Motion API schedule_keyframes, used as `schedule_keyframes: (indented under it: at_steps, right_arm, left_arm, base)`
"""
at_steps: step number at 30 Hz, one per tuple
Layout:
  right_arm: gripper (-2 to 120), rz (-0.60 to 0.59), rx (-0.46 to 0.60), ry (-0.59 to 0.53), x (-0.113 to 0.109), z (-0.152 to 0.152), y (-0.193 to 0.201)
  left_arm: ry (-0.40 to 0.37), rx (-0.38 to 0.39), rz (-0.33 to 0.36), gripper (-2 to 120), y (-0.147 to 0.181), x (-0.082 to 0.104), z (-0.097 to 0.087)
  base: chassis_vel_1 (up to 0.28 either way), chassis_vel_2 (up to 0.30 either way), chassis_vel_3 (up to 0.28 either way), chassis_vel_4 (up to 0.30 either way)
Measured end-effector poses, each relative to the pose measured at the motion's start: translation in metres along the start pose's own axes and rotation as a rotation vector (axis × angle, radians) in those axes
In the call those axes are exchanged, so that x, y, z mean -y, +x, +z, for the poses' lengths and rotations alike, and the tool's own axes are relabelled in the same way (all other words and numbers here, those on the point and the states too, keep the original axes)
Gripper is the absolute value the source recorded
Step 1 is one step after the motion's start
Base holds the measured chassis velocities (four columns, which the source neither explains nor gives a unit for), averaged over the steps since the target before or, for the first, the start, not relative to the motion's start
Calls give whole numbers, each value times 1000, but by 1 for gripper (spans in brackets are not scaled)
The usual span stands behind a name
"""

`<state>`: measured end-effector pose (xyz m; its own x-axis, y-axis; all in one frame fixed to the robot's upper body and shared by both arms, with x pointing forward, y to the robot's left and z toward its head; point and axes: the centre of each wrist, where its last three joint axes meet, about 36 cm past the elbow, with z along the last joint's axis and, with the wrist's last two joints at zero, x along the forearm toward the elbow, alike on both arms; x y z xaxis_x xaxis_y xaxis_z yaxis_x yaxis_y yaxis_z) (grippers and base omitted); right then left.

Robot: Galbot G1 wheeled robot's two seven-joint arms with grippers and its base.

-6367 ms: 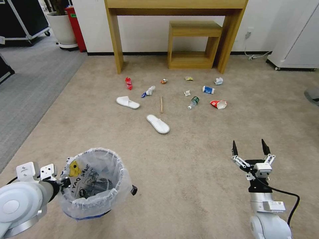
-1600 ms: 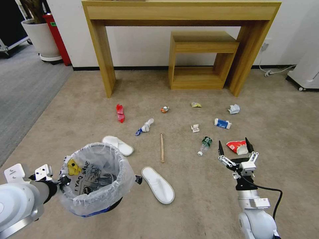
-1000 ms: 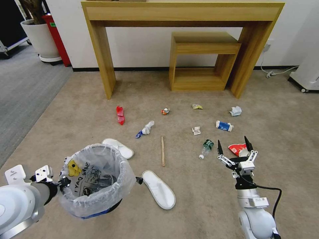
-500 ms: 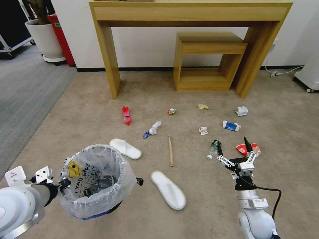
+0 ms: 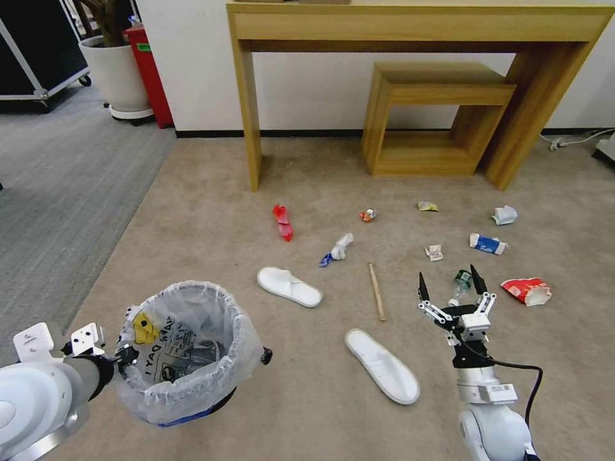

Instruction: Pick up the trash bin and place the garbage on the floor into it.

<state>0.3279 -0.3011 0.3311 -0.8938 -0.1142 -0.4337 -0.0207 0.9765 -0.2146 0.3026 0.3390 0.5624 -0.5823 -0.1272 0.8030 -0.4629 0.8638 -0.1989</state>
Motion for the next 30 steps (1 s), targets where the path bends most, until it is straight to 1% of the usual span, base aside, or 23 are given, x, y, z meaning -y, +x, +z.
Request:
schedule_keyframes:
  at_steps: [7, 30]
  right_arm:
    - [100, 3, 5, -2, 0, -1, -2]
    - [100, -8, 4, 3, 2, -3, 2]
  left_arm:
    - [-2, -3, -1, 0, -1, 0, 0]
    - [-14, -8, 2, 0, 1, 3, 8]
  base:
    - [-31, -35, 19, 25]
    - [0, 0, 0, 0]
